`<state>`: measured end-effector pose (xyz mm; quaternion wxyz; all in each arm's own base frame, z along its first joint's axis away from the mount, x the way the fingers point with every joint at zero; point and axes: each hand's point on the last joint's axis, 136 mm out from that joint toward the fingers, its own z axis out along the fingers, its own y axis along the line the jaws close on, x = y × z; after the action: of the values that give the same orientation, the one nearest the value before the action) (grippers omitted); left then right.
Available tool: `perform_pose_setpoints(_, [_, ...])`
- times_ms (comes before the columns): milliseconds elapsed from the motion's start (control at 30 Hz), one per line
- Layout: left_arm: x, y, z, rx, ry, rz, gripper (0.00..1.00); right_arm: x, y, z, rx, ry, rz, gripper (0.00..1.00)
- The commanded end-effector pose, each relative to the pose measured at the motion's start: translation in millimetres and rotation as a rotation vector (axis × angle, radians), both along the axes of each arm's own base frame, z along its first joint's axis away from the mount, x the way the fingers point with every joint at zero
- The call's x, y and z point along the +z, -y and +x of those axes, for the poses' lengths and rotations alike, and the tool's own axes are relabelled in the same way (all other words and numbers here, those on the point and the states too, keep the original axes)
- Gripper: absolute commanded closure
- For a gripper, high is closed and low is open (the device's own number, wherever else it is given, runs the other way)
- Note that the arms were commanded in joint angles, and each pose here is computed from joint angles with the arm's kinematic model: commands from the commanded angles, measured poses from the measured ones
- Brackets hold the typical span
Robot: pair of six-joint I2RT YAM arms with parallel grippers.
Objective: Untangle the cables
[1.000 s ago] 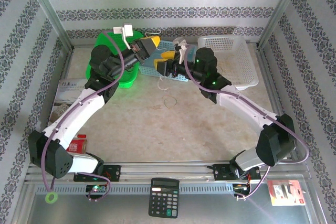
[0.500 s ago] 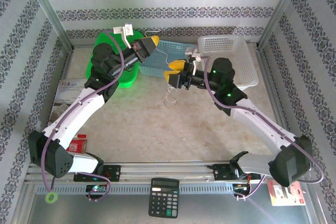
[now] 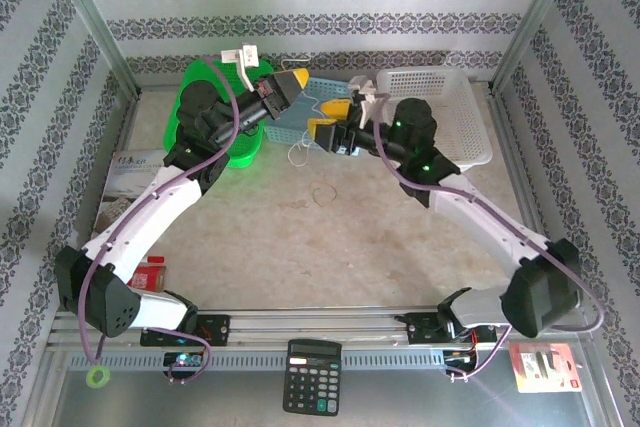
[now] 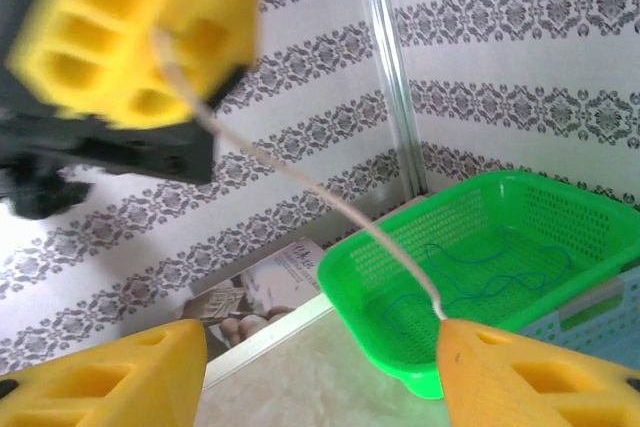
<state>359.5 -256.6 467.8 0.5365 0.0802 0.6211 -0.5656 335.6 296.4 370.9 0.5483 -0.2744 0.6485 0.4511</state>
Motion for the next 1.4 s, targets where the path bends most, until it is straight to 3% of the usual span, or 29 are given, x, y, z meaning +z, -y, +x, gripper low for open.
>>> perform_pose_setpoints(0, [20.9, 5.1, -11.0, -0.036, 0.034, -0.027, 1.00, 17.1, -2.2, 20.8, -0.059, 0.064, 0.029, 0.38])
perform_pose_setpoints(100, [25.9, 6.6, -14.0, -0.042, 0.041, -0.035, 1.00, 9.5, -3.6, 38.9, -0.091, 0.046, 0.048, 0.46])
perform_pose_setpoints(200, [33.1, 5.4, -15.0, -0.037, 0.051, -0.053, 1.00, -3.9, -6.5, 49.9, -0.102, 0.019, 0.053, 0.73])
perform_pose_setpoints(300, [43.0, 3.0, -14.9, -0.023, 0.067, -0.075, 1.00, -28.3, -10.5, 53.6, -0.099, -0.026, 0.051, 0.87])
perform_pose_setpoints(567, [83.9, -3.8, -19.2, -0.002, 0.135, -0.133, 1.00, -117.9, -10.3, 63.1, -0.164, -0.179, 0.059, 0.92])
perform_pose_setpoints(933, [116.3, -12.1, -26.7, 0.030, 0.207, -0.142, 1.00, -174.8, 0.8, 81.3, -0.235, -0.276, 0.052, 0.96])
perform_pose_setpoints(1100, [130.9, -13.7, -31.6, 0.030, 0.238, -0.144, 1.00, -189.5, 7.2, 85.1, -0.257, -0.305, 0.051, 0.82])
perform_pose_setpoints(1200, [135.5, -14.0, -33.6, 0.022, 0.243, -0.154, 1.00, -193.3, 9.2, 88.1, -0.267, -0.315, 0.058, 0.64])
perform_pose_setpoints(1233, [136.7, -14.4, -34.8, 0.019, 0.245, -0.158, 1.00, -194.3, 9.2, 89.0, -0.267, -0.319, 0.060, 0.62])
perform_pose_setpoints(1367, [135.4, -15.9, -36.4, 0.025, 0.246, -0.158, 1.00, -196.5, 8.3, 91.7, -0.262, -0.329, 0.066, 0.78])
